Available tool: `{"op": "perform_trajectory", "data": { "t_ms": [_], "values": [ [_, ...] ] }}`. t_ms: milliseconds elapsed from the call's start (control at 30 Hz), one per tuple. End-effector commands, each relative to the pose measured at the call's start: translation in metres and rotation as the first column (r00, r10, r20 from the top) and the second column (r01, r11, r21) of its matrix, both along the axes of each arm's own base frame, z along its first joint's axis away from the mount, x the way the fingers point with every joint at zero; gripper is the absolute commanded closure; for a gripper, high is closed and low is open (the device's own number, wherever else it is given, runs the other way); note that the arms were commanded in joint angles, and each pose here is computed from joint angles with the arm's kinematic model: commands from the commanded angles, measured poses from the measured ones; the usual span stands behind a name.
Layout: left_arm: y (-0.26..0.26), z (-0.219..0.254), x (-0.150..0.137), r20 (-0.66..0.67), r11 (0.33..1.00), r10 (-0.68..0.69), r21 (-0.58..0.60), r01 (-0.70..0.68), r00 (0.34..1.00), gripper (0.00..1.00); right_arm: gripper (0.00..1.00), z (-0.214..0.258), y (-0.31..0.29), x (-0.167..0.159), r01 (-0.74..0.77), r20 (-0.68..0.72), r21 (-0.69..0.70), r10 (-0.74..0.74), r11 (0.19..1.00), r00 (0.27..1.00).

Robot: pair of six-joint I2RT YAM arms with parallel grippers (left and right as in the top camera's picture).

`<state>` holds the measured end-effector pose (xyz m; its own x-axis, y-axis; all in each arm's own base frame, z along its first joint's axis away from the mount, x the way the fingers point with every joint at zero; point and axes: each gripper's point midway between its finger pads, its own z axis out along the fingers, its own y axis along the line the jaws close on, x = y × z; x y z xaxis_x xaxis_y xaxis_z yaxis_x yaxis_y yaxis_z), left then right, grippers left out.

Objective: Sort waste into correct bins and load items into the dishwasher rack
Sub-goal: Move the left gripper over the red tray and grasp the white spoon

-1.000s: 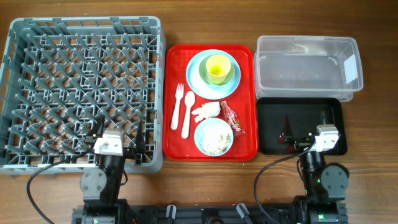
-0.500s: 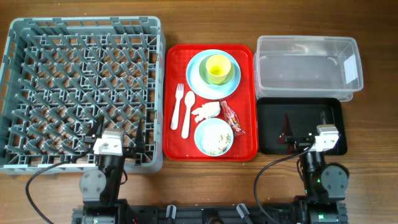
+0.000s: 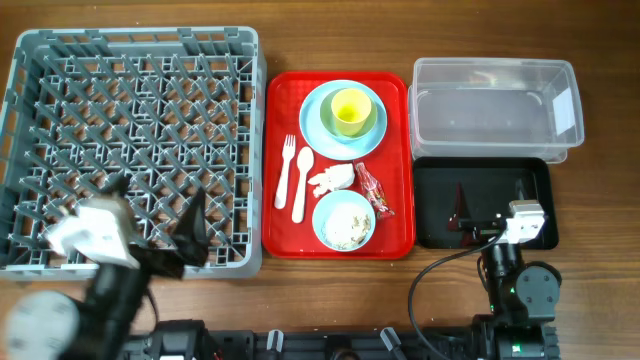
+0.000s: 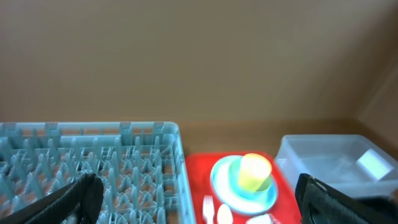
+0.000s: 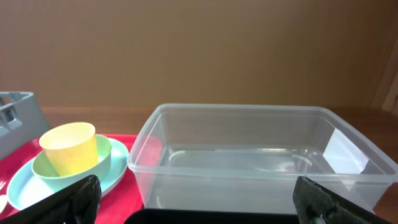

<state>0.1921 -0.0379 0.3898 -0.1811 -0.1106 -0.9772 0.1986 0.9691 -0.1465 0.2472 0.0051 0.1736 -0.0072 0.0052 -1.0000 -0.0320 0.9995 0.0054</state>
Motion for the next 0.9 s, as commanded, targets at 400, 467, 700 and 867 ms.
{"op": "perform_trajectory", "data": {
  "t_ms": [400, 467, 700, 867],
  "values": [
    [-0.054, -0.031, 0.075, -0.695, 0.944, -0.325, -0.284, 0.17, 0.641, 0.24, 0.0, 0.001, 0.003, 0.0, -0.013, 0.004, -0.004, 0.013, 1.0, 1.0],
    [-0.054, -0.051, 0.074, -0.762, 0.944, -0.323, -0.298, 0.138, 0.561, 0.45, 0.0, 0.001, 0.003, 0.0, -0.013, 0.004, -0.004, 0.013, 1.0, 1.0],
    [-0.05, -0.111, 0.066, -0.886, 0.961, -0.273, -0.266, 0.072, 0.376, 0.82, 0.0, 0.001, 0.003, 0.0, -0.013, 0.004, -0.004, 0.013, 1.0, 1.0],
    [-0.078, -0.111, 0.078, -0.842, 0.938, -0.344, -0.295, 0.18, 0.415, 0.76, 0.0, 0.001, 0.003, 0.0, -0.013, 0.004, -0.004, 0.013, 1.0, 1.0]
  ]
}}
